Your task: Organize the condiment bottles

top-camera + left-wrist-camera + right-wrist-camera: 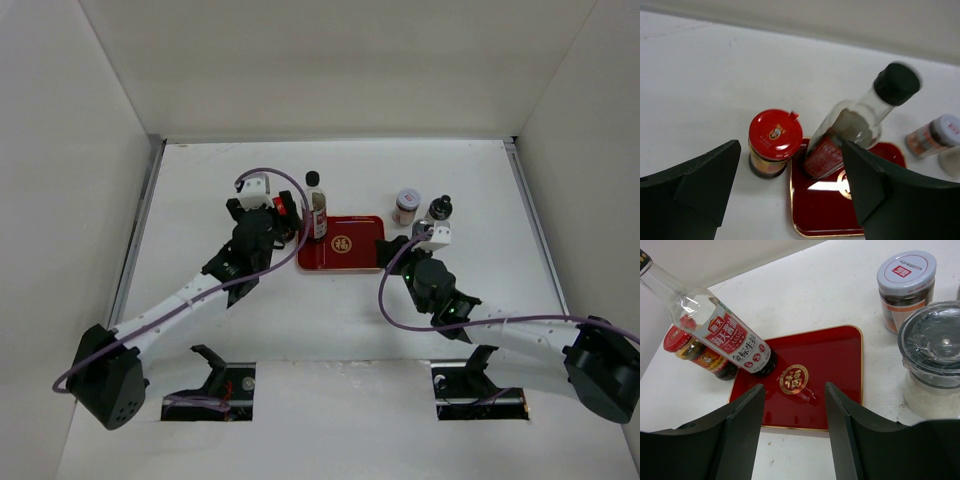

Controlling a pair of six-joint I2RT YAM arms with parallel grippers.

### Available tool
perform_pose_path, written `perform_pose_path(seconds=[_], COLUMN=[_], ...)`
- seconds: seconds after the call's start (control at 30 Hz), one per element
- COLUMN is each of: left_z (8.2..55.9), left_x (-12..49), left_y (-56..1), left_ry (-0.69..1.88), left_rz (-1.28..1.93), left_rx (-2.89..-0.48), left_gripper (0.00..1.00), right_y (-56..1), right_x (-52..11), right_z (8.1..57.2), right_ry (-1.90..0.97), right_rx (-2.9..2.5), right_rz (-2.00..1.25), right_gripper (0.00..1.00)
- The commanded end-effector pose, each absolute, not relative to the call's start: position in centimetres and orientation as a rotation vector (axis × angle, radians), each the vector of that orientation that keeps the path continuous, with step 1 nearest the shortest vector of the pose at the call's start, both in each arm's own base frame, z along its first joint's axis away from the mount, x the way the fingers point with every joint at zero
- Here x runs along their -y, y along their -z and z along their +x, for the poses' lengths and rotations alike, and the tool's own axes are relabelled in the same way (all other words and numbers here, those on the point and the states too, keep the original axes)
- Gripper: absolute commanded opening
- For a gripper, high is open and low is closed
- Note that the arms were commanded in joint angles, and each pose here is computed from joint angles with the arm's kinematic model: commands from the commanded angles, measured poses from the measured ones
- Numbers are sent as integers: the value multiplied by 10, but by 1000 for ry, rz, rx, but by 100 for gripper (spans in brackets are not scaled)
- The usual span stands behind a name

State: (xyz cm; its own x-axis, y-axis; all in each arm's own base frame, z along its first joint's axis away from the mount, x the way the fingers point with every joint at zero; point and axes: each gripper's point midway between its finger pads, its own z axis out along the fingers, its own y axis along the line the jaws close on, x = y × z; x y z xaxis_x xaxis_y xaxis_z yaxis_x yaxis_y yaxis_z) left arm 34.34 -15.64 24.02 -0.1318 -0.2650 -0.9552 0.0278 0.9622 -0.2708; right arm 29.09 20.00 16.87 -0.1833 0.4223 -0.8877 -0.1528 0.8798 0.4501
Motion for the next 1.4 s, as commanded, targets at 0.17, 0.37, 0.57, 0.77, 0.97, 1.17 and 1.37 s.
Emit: perform_pose_path(seconds=[0.17,0.37,0.57,0.77,0.97,1.17,1.37], left_z=[362,378,391,407,421,423,410], left_x=[167,162,157,161,160,151,133], left_y=[-192,-185,-179,-177,-172,-173,-167], left_ry=[236,208,175,130,94,50,6], left_rz=[-101,-110,-114,-79,-90,-119,-142], left_rx=[-1850,-1854,-1865,-1862,-1860,-1837,-1840], left_gripper=[82,82,81,81,78,64,35], right_y=[-186,-189,-190,-193,-194,-195,-197], right_x=[-206,-210,-211,-214,-214,-213,-211], right_z=[297,296,296,295,294,293,292], right_ry=[-555,-568,-572,-586,-591,-596,-596], right_rx=[-1636,-1634,-1633,-1630,-1627,-1623,-1615], right_rz=[230,223,218,209,207,211,213], right_gripper=[58,58,58,59,59,59,59])
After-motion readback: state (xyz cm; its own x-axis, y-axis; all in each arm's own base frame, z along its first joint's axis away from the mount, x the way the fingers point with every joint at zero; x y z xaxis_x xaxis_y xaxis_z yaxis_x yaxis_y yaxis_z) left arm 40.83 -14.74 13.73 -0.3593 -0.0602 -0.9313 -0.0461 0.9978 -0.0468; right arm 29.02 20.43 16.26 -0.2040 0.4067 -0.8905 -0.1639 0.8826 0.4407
